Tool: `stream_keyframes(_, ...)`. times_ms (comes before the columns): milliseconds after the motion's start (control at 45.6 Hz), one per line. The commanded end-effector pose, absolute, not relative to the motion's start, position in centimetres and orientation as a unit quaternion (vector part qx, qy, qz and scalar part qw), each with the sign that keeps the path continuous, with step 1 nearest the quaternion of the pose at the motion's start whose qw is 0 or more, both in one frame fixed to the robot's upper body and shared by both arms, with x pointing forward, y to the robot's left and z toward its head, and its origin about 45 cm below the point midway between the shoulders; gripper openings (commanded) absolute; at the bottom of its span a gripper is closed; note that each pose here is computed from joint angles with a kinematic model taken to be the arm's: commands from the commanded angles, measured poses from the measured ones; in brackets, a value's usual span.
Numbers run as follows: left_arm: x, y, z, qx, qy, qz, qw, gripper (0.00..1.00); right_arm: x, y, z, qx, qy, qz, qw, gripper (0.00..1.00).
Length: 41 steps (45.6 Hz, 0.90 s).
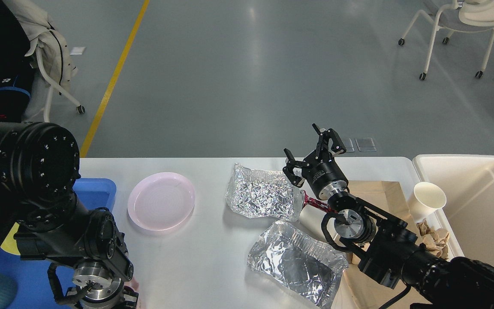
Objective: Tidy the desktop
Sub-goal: 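Close the left gripper on the pink cup rim, then lift the pink cup and carry it onto the blue tray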
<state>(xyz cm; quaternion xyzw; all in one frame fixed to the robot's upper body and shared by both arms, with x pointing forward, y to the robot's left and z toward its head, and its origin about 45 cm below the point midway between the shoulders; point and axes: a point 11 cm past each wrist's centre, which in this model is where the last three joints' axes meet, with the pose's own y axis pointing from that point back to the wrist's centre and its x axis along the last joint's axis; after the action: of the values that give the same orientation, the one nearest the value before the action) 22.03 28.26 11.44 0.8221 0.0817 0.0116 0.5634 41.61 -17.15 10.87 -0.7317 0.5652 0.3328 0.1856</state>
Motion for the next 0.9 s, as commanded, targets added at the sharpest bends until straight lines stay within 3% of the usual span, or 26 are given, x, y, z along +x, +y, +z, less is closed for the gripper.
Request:
stream_keyframes(0, 22.9, 28.4, 13.2, 0.817, 0.101, 0.001, 0.568, 0.0, 41.6, -17.2, 10.9, -0.732, 0.565, 0.333, 0.186, 1.0)
stream_keyframes(416, 28.0, 29.5, 25.5, 0.775, 0.151, 0.003, 0.613, 0.0, 41.6, -17.2, 10.9, -0.732, 0.565, 0.333, 0.186, 1.0)
stream_keyframes(613, 29.3, 29.0, 36.2, 0.749, 0.133, 0.006, 0.649, 0.0, 41.6, -17.2, 10.9, -0.731, 0.566, 0.333, 0.185, 1.0)
stream_keyframes(876, 30.5, 29.3, 46.0, 0.724, 0.04, 0.119, 0.678, 0.0, 41.6, -17.2, 10.8, -0.731, 0.565, 0.333, 0.185, 1.0)
